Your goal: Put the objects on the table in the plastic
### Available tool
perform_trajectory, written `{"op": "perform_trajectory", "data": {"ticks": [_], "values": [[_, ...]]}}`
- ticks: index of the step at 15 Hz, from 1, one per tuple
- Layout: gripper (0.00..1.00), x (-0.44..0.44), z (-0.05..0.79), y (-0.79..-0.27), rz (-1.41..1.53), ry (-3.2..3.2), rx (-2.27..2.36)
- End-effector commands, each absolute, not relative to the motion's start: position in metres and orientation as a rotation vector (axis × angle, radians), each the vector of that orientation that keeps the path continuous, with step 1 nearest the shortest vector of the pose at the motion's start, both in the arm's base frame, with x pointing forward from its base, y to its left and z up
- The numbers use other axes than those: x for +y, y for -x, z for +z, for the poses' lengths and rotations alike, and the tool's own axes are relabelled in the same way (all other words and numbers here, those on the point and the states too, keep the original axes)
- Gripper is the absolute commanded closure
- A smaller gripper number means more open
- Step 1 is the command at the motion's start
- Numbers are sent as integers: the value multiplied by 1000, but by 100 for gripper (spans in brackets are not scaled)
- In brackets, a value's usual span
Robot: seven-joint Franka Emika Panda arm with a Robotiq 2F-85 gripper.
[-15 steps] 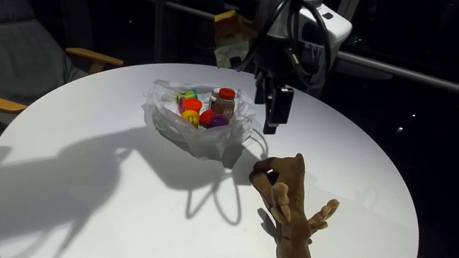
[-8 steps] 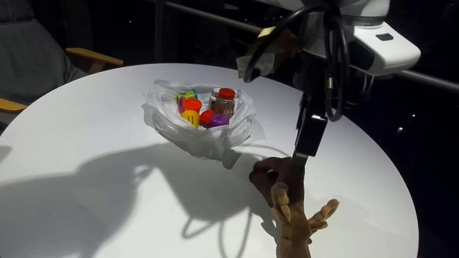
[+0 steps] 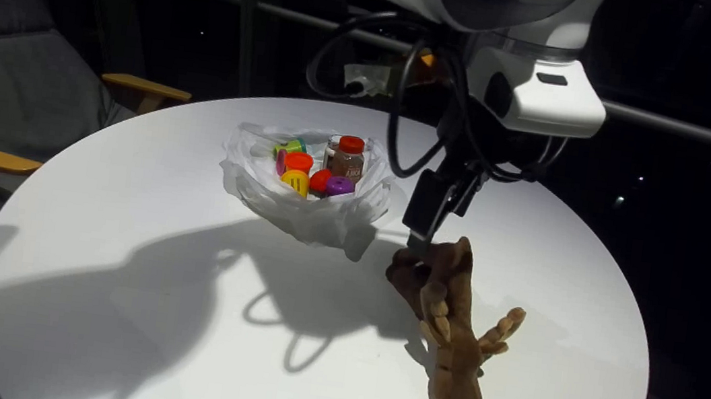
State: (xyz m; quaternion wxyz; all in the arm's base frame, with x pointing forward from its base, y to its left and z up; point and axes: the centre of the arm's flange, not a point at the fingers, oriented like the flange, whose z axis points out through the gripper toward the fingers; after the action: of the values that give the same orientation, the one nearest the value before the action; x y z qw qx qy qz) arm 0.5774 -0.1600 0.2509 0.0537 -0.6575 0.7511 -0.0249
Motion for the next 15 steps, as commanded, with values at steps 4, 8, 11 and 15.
{"op": "perform_trajectory", "data": {"ticks": [4, 8, 11, 15], "values": [[0, -147, 236, -612, -157, 1680, 2266], [0, -151, 216, -617, -221, 1670, 2316], [0, -158, 204, -612, -211, 1676, 2377], [0, -179, 201, -608, -286, 1668, 2445]]}}
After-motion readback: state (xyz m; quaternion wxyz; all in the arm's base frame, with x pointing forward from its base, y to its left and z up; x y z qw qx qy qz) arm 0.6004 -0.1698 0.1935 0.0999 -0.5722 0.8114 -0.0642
